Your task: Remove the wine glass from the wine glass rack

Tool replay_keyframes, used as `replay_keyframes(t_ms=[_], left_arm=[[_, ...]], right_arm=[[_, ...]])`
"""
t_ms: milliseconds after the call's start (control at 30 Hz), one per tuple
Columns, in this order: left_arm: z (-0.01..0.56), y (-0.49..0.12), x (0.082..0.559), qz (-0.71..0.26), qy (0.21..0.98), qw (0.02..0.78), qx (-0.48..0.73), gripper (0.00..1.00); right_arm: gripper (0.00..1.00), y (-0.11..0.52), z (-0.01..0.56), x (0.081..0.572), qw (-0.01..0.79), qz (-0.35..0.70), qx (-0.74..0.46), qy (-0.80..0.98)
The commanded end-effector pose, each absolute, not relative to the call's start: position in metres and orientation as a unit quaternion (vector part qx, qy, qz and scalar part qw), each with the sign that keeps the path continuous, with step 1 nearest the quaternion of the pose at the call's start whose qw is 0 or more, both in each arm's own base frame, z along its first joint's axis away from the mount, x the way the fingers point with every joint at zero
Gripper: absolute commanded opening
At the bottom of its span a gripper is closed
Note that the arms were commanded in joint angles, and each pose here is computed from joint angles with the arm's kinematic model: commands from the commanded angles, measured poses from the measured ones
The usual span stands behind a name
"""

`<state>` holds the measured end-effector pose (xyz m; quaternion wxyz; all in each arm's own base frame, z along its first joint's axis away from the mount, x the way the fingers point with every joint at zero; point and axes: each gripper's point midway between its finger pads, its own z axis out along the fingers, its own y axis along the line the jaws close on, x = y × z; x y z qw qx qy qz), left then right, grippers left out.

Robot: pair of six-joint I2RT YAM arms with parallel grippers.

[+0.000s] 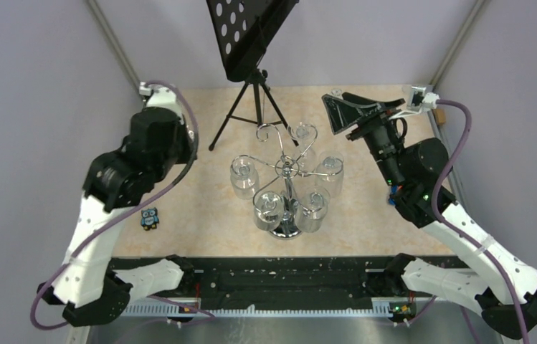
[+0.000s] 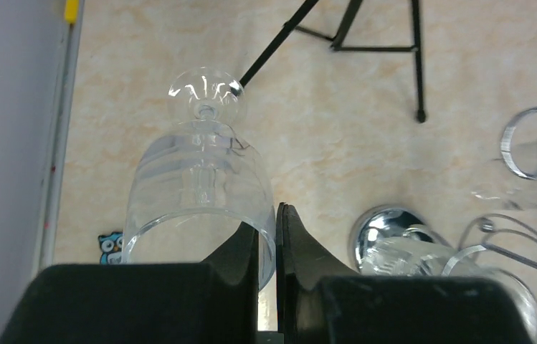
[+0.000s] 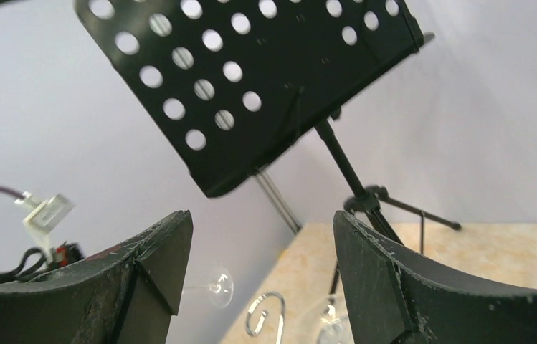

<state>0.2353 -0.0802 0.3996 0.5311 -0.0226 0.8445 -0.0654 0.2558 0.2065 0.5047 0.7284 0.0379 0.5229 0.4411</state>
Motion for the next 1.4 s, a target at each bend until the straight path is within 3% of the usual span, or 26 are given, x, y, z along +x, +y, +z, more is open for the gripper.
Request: replay_keyframes(t_ms=[0,167,433,833,1367], left_arm=[[0.366,-0.068,0.258,0.001,0.862,0.503,-0.058,0.0],[0.315,-0.062,0.28,-0.056,0.893,0.438,-0.089,0.0],[0.25,-0.046,0.313,-0.071,0.926,0.35,-0.123,0.0],[0.212,-0.046,0.37,-0.083,0.946,0.288,-0.126,0.0],[0.184,-0.048,0.394,-0.089,0.96,0.234,-0.124,0.0]], right_arm=[[0.73,0.204,0.489,0.257,0.725,0.406,0.023,0.556],[0.73,0.189,0.473,0.26,0.729,0.384,0.052,0.565],[0.73,0.182,0.463,0.261,0.73,0.363,0.06,0.575],[0.73,0.16,0.453,0.26,0.744,0.322,0.076,0.58],[0.73,0.153,0.45,0.258,0.75,0.298,0.063,0.588]])
